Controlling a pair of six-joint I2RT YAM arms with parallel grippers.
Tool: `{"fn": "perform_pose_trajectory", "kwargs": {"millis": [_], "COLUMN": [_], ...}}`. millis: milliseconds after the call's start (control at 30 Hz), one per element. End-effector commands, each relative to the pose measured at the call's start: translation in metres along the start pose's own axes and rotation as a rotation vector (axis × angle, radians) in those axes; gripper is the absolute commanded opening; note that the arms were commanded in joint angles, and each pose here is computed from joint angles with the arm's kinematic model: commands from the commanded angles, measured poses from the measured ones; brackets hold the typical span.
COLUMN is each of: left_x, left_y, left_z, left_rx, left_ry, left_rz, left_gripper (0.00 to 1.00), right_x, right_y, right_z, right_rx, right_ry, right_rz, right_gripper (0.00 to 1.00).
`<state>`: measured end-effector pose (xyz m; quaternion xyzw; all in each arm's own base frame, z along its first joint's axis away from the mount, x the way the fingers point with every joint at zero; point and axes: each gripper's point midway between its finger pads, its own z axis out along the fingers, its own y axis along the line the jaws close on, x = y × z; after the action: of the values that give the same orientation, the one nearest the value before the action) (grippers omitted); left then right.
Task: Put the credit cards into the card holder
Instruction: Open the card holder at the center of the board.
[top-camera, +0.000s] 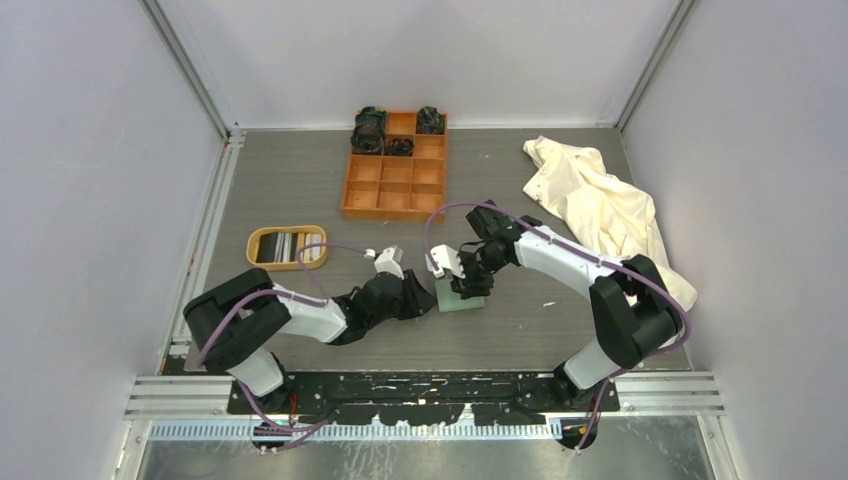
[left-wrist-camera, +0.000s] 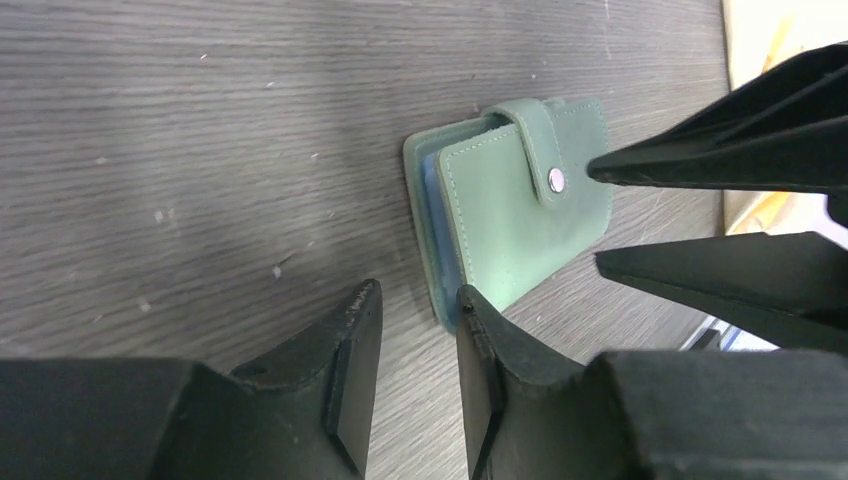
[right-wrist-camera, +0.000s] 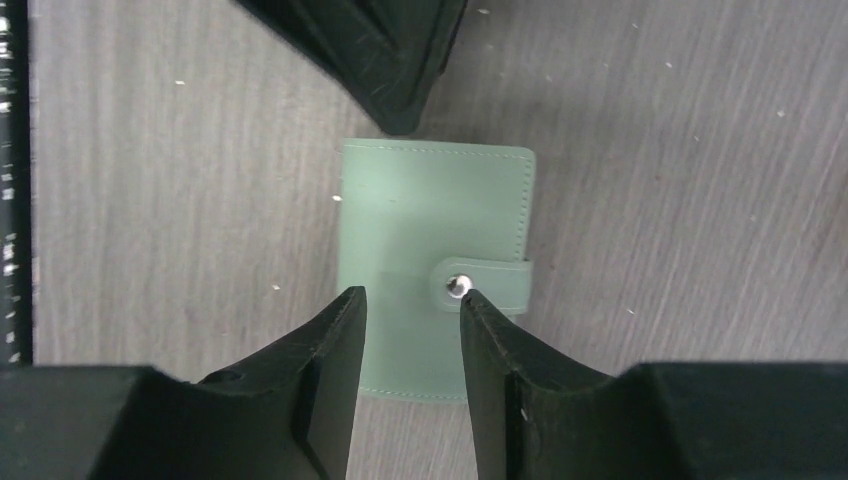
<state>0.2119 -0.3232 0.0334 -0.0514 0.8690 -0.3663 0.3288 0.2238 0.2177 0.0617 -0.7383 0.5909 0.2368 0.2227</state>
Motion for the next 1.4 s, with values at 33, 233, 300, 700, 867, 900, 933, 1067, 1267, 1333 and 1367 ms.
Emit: {"fn": "perform_pose_trajectory", "kwargs": {"millis": [33,233,300,700,867,900,933,1067,1267,1333,1367], "left_x": [-0.020,-0.018,-0.019,-0.011,-0.008,-0.008,-0.007,-0.008,-0.014,-0.023,-0.025], "left_y": [-0.041,-0.042,-0.041,-0.042,-0.033,-0.030,-0.027,-0.011,-0.008,-0.014,-0.016], "left_z": [0.017,0.019,0.018,0.032,0.034,0.034,0.034,0.027,0.020,0.019,0.018], "left_rx": [0.136,0.134,0.128,0.128,0.103,0.094,0.086,0.058,0.088,0.114,0.131], "left_ry": [-0.078,-0.069,-0.068,-0.038,-0.030,-0.026,-0.023,-0.017,0.018,0.012,0.027], "left_rz": [-0.064,-0.067,-0.064,-0.047,-0.024,-0.014,-0.001,0.075,0.176,0.192,0.204], "left_gripper": [0.35,0.35,0.35,0.28,0.04,0.01,0.00,0.00,0.00,0.01,0.05], "right_x": [0.006,0.019,0.025,0.025,0.015,0.012,0.008,-0.004,0.004,0.003,0.000], "right_y": [-0.026,-0.024,-0.024,-0.028,-0.029,-0.031,-0.034,-0.043,-0.051,-0.049,-0.047], "right_z": [0.007,0.014,0.017,0.013,0.008,0.006,0.003,-0.016,-0.036,-0.040,-0.043], "right_rx": [0.101,0.089,0.083,0.112,0.131,0.144,0.153,0.189,0.232,0.208,0.192], "right_ry": [0.037,0.083,0.107,0.126,0.089,0.078,0.055,-0.044,-0.112,-0.139,-0.156], "right_rz": [0.022,0.047,0.060,0.156,0.187,0.206,0.231,0.384,0.574,0.645,0.687], "right_gripper": [0.45,0.44,0.40,0.07,0.01,0.01,0.01,0.01,0.01,0.01,0.01]}}
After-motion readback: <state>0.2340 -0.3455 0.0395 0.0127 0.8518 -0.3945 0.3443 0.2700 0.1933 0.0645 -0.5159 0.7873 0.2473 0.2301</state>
